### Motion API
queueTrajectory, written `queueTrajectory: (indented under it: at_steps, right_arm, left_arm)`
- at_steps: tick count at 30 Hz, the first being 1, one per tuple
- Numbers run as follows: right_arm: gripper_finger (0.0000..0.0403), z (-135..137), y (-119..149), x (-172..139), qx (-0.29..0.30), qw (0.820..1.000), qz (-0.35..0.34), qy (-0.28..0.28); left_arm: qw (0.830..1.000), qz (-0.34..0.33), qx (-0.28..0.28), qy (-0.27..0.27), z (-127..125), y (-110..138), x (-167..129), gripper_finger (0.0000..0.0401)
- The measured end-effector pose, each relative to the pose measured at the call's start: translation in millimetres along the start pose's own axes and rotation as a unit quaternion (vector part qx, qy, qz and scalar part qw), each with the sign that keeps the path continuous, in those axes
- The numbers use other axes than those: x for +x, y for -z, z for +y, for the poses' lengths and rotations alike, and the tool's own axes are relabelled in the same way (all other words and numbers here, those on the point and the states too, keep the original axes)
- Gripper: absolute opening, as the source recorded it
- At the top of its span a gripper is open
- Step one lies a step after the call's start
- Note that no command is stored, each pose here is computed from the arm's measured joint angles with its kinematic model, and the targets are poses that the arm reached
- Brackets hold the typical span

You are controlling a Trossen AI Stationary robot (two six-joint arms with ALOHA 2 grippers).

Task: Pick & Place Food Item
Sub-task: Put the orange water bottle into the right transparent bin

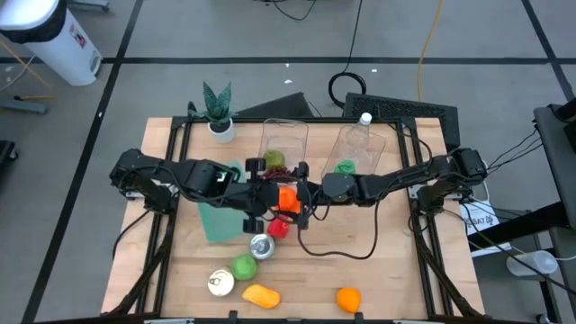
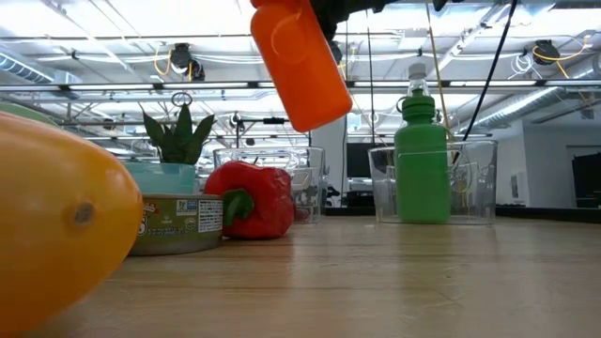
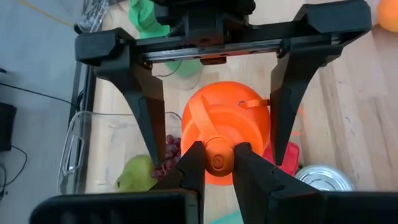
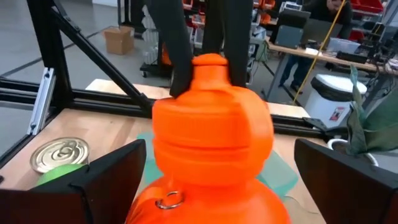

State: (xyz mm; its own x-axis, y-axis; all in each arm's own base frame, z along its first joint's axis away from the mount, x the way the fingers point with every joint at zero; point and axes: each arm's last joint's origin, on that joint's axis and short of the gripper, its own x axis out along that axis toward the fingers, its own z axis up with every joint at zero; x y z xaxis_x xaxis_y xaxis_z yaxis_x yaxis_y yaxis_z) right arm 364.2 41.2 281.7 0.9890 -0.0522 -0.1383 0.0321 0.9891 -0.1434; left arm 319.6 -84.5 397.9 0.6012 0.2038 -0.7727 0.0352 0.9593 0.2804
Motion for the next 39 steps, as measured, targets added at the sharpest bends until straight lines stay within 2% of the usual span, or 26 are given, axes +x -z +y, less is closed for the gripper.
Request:
queueTrajectory:
  at_steps: [8, 11, 15, 20, 32, 35, 39]
  right_arm:
    - [0.0391, -4.3, 0.1, 0.7, 0.018, 1.0, -0.001, 0.005]
    - [0.0372, -4.5, 0.3, 0.7, 0.017, 1.0, -0.001, 0.005]
    - [0.0308, -4.4, 0.3, 0.7, 0.01, 1.0, -0.001, 0.004]
    - [0.0198, -3.5, -0.9, 0.8, -0.001, 1.0, -0.009, -0.022]
    - [0.0195, -2.9, -0.6, 0.8, 0.006, 0.999, -0.008, -0.04]
    - [0.0195, -2.9, -0.7, 0.8, 0.006, 0.999, -0.009, -0.04]
    - [0.0195, -3.1, 1.3, 0.9, 0.006, 0.999, 0.0, -0.038]
  left_arm:
    - [1.0, -0.016, 0.003, 0.005, -0.8, -3.2, -0.2, 0.0058]
    - [1.0, -0.016, 0.003, 0.006, -0.9, -3.2, -0.2, 0.0058]
    - [1.0, -0.016, 0.002, 0.006, -0.9, -3.4, -0.1, 0.0058]
    - [1.0, -0.019, -0.003, 0.014, -1.1, -4.1, 0.0, 0.0058]
    - [1.0, -0.018, -0.009, 0.021, -0.7, -4.1, 0.5, 0.0062]
    - [1.0, -0.024, -0.003, 0.011, -1.7, -5.0, -0.1, 0.0084]
    - [0.999, -0.031, 0.025, 0.008, -7.0, -5.2, -3.4, 0.0147]
